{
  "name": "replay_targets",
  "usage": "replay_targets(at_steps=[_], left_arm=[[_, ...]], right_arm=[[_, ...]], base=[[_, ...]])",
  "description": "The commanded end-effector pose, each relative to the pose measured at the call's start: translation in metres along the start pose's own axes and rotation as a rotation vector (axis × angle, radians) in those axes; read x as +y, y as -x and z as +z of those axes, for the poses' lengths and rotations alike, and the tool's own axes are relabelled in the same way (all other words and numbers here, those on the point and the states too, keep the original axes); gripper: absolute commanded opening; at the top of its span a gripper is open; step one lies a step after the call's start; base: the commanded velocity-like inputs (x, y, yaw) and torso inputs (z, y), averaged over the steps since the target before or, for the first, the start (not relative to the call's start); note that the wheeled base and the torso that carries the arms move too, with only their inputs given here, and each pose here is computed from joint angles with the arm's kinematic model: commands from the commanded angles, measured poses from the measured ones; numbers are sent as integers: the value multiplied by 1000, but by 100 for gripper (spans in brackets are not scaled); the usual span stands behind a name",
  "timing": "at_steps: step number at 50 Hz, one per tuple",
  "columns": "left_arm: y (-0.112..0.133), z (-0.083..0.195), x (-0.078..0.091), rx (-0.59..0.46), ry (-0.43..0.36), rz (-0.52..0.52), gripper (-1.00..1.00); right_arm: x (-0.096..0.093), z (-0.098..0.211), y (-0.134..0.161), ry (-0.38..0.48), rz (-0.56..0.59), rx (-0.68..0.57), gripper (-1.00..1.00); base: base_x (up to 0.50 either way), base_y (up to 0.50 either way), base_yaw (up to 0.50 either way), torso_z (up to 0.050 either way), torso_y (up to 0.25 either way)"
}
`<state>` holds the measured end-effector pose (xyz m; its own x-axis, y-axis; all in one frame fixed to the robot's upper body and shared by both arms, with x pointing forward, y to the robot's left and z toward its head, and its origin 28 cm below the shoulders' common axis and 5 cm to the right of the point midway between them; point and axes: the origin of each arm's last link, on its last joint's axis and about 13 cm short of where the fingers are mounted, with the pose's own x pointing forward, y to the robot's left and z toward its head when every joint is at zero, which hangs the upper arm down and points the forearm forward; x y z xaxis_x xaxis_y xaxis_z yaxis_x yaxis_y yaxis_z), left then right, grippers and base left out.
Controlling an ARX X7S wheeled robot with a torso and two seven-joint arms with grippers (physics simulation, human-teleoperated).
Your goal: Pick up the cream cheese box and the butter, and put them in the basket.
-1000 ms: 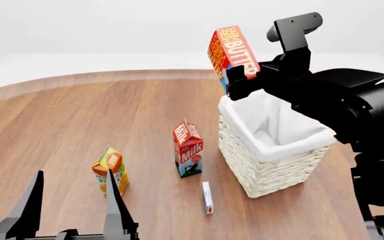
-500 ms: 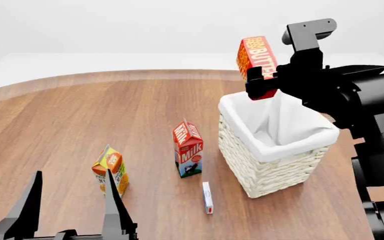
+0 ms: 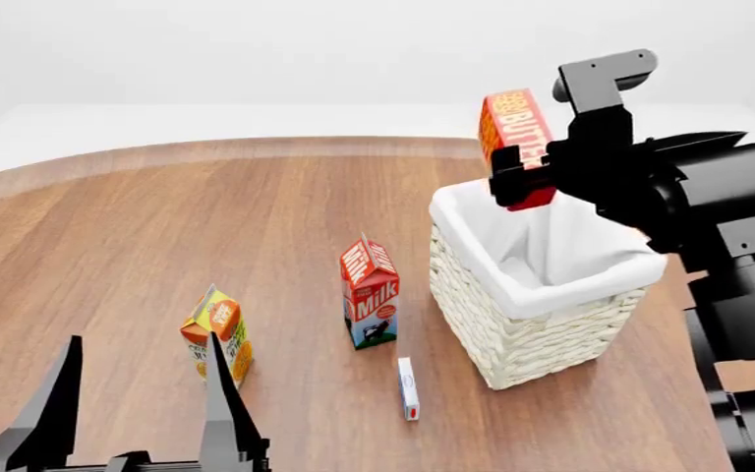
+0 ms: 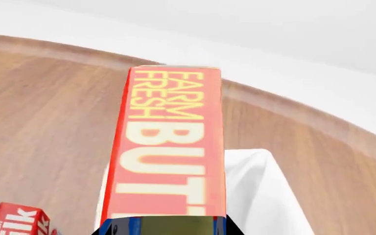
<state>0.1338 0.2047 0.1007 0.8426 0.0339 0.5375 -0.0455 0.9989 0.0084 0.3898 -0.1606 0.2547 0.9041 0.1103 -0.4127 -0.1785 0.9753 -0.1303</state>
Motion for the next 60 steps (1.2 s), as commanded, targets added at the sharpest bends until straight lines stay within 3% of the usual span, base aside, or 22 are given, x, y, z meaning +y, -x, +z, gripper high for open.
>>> replay_targets(at_steps=[1,33,46,60], left_arm=[[0,0,0,-1,1,2,100],[-4,-1,0,3,5,2,100],[-7,-1,-1,3,5,3,100],[-5,-2,-1,3,6,2,100]], right_arm=[[-1,6,0,42,-17,-6,-100],[-10,-7,0,35,-46,29,-100],[-17,-5,-8,-8,-91,34,-100],[-17,-10,-21,2,-102,84,-100]], base=[[0,0,0,0,0],[0,0,0,1,1],[0,0,0,0,2],[0,0,0,1,1]])
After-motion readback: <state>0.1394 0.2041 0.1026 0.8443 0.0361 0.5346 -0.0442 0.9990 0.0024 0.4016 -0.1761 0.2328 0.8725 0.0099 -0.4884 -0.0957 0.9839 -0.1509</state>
